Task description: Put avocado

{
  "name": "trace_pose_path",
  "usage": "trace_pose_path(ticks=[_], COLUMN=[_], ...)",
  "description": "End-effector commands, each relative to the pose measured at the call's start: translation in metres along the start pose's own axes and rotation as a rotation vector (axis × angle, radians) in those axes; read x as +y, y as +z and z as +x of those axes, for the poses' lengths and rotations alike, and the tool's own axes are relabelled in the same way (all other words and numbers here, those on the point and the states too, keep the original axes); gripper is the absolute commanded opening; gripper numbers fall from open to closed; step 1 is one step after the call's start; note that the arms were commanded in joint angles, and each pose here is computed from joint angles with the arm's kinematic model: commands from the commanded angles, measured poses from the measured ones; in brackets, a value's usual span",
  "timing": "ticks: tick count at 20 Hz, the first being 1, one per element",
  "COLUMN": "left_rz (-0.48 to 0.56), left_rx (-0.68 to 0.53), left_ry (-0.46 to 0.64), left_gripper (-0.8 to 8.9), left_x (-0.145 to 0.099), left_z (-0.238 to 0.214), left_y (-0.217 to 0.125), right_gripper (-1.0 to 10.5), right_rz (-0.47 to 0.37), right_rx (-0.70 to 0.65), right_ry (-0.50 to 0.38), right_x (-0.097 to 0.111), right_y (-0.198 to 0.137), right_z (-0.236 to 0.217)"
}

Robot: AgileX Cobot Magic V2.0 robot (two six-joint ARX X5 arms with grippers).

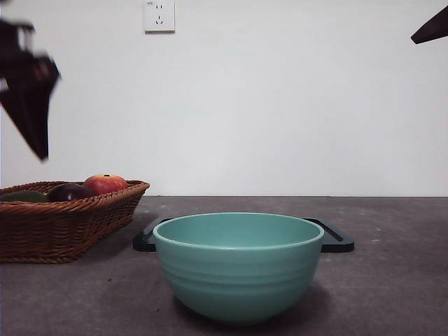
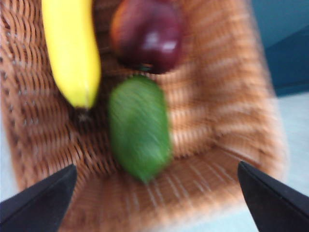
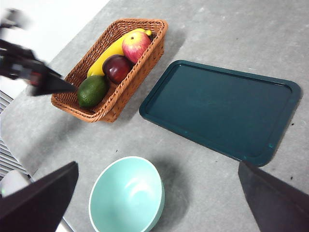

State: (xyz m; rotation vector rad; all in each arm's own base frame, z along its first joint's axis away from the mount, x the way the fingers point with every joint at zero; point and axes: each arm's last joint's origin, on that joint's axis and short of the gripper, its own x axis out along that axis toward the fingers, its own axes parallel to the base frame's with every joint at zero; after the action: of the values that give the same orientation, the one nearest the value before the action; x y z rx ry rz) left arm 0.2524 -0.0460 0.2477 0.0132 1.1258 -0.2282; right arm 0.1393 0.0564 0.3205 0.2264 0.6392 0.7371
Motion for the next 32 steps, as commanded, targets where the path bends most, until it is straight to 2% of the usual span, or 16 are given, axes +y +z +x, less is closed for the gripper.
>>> trace_pose_path(ticks=[1, 8, 11, 14, 18, 22, 24, 27, 32], left_rz=[0.017, 0.009, 0.008, 0.006, 0.007, 0.01, 0.011, 0.039, 0.204], left_rx=[0.038, 0.089, 0.09, 0.108, 0.096, 0.036, -0.026, -0.088, -0.049], left_ry=[0.004, 0.005, 0.005, 0.005, 0.003, -0.017, -0.102, -0.256, -0.408], left_gripper=[5.29, 5.14, 3.56, 2.75, 2.76, 2.76, 2.76, 2.76, 2.76], left_x=[0.001, 0.005, 0.005, 0.005, 0.003, -0.006, -0.018, -0.047, -0.115], left_z=[0.023, 0.062, 0.062, 0.062, 0.044, 0.001, -0.023, -0.052, -0.067], left_y=[0.01, 0.016, 0.016, 0.014, 0.027, 0.041, 0.041, 0.031, 0.006], right_gripper=[6.7, 6.7, 6.7, 6.7, 6.7, 6.7, 6.7, 6.7, 6.7], right_rz=[-0.005, -0.005, -0.005, -0.005, 0.007, 0.01, 0.011, 0.018, 0.035], right_rx=[-0.02, -0.02, -0.021, -0.02, -0.02, -0.02, -0.018, -0.005, 0.012], right_ry=[0.011, 0.011, 0.01, 0.011, 0.011, 0.011, 0.01, 0.008, 0.008], right_x=[0.003, 0.003, 0.003, 0.003, 0.003, 0.003, 0.003, 0.003, 0.005], right_y=[0.005, 0.005, 0.005, 0.005, 0.005, 0.005, 0.005, 0.004, -0.001], right_z=[-0.003, -0.003, -0.003, -0.003, -0.003, -0.003, -0.003, -0.003, -0.007])
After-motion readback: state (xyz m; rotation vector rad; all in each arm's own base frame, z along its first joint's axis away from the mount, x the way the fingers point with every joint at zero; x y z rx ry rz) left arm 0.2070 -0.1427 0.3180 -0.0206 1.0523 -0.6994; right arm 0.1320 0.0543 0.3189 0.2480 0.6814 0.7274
